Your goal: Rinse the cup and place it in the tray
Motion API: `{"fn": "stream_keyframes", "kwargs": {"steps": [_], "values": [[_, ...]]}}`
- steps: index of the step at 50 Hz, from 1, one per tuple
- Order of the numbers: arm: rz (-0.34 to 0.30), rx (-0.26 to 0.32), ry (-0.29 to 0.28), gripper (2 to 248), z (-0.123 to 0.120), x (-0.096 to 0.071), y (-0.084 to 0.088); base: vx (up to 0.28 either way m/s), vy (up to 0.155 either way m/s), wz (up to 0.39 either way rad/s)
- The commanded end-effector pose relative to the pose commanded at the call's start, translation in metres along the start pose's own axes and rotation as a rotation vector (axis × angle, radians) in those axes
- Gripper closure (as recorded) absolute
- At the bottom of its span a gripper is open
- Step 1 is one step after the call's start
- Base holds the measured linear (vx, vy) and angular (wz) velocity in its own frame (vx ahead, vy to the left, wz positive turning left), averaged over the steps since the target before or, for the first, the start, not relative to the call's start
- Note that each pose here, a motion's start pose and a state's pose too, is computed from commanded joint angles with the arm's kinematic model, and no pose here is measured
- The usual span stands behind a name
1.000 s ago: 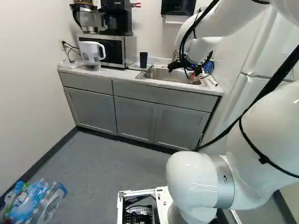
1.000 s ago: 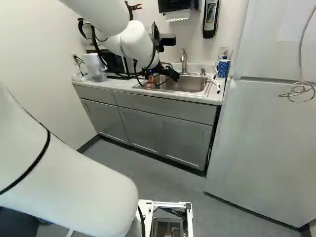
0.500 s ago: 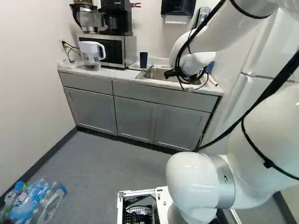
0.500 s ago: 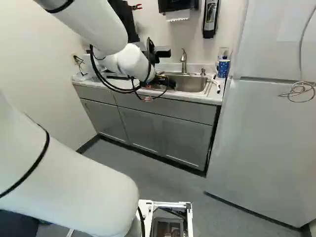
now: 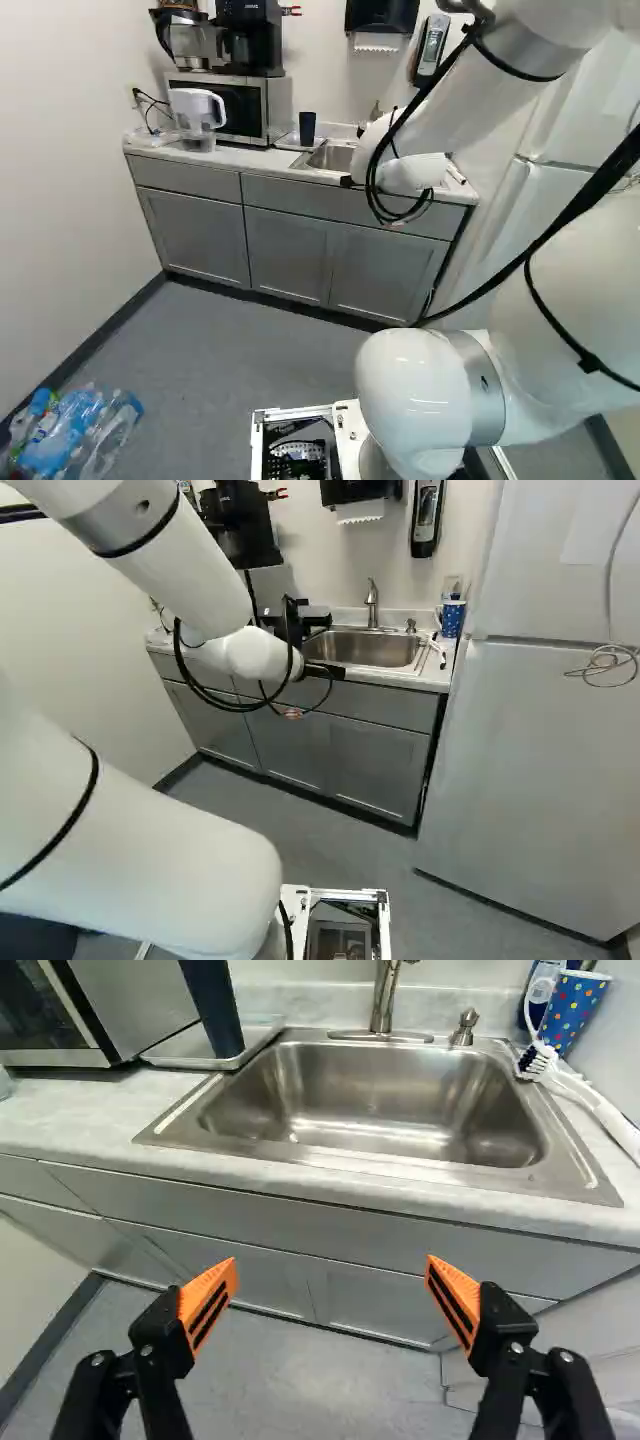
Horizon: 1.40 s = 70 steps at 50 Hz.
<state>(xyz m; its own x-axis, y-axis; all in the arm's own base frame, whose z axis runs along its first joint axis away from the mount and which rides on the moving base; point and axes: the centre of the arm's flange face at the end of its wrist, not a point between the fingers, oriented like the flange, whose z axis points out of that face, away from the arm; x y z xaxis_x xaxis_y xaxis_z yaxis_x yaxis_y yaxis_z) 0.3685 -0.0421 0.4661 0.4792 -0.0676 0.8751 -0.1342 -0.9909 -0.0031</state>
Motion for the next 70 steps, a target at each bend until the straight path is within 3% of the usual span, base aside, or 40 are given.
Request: {"fn": "stream_keyframes", "kwargs": {"steps": [18, 37, 70], "values": [[-0.024, 0.036, 0.060, 3, -0.009, -0.049, -0.012, 0.000, 0.000, 0.000], [-0.041, 0.071, 0.110, 3, -0.020, -0.089, -0.020, 0.000, 0.000, 0.000], [-0.055, 0.112, 0.162, 3, -0.037, -0.129, -0.027, 0.000, 0.000, 0.000]]}}
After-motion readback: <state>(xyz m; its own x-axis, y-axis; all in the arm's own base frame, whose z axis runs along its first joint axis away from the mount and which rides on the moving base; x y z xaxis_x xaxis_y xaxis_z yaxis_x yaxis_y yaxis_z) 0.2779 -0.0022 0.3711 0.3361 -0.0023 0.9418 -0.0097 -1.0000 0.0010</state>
